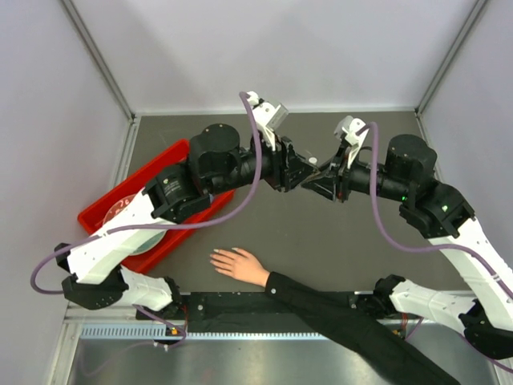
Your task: Paint the nails
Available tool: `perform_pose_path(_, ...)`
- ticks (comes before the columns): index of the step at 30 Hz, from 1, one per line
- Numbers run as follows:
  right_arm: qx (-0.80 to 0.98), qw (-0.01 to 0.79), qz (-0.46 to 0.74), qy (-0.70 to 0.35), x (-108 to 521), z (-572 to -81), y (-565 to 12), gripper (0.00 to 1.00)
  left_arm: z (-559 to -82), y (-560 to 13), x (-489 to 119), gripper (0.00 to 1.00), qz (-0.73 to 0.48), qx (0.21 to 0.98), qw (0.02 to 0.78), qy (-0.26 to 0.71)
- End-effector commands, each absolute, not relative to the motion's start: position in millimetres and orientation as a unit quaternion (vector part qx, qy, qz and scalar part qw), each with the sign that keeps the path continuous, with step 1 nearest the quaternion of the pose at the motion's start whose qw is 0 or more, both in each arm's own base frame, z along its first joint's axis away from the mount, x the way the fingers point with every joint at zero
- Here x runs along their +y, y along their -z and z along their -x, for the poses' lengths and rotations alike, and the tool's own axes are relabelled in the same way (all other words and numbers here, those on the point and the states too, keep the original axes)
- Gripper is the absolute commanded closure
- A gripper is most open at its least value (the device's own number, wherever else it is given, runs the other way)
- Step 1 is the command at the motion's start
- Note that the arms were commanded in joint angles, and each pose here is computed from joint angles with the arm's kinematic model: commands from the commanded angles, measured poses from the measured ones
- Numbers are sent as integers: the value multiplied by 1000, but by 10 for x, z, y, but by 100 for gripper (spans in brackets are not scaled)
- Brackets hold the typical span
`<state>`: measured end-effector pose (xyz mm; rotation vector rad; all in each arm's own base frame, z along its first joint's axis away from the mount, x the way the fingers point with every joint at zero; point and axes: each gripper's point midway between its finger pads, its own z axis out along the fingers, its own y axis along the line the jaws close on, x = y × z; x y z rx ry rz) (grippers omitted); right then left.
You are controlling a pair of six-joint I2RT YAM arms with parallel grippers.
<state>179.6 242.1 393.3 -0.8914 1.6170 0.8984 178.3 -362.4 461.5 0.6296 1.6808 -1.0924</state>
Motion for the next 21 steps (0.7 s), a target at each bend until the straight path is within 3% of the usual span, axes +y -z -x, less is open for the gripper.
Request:
perform_pose_path(1,644,549,363,-390,2405,-1734,-4268,100,-1836,-4803,-3713,55,-253,670,523,462)
perform_pose_path(8,638,546,362,-405,2441,-1712,-4305,100,-1866,-4725,-3788,62,-262,676,520,452)
perform_pose_path(12,635,542,370,-408,2446,-1672,-4289,100,-1864,-4728,-3824,80,-277,671,521,449)
perform_pose_path(13,630,542,375,-410,2449,-1651,-4298,100,-1813,-4701,-3868,91,-296,666,512,454)
perform_pose_path(16,587,535,419,-440,2481,-1421,-4355,100,-1300,-4736,-3935,100,-426,587,463,509)
perform_pose_path(18,532,504,472,-490,2527,-1084,-4406,100,-552,-4705,-3796,100,-565,446,370,587)
perform_pose_path(21,438,458,532,-562,2505,-605,-4511,100,-95,-4718,-3529,100,-623,347,286,640)
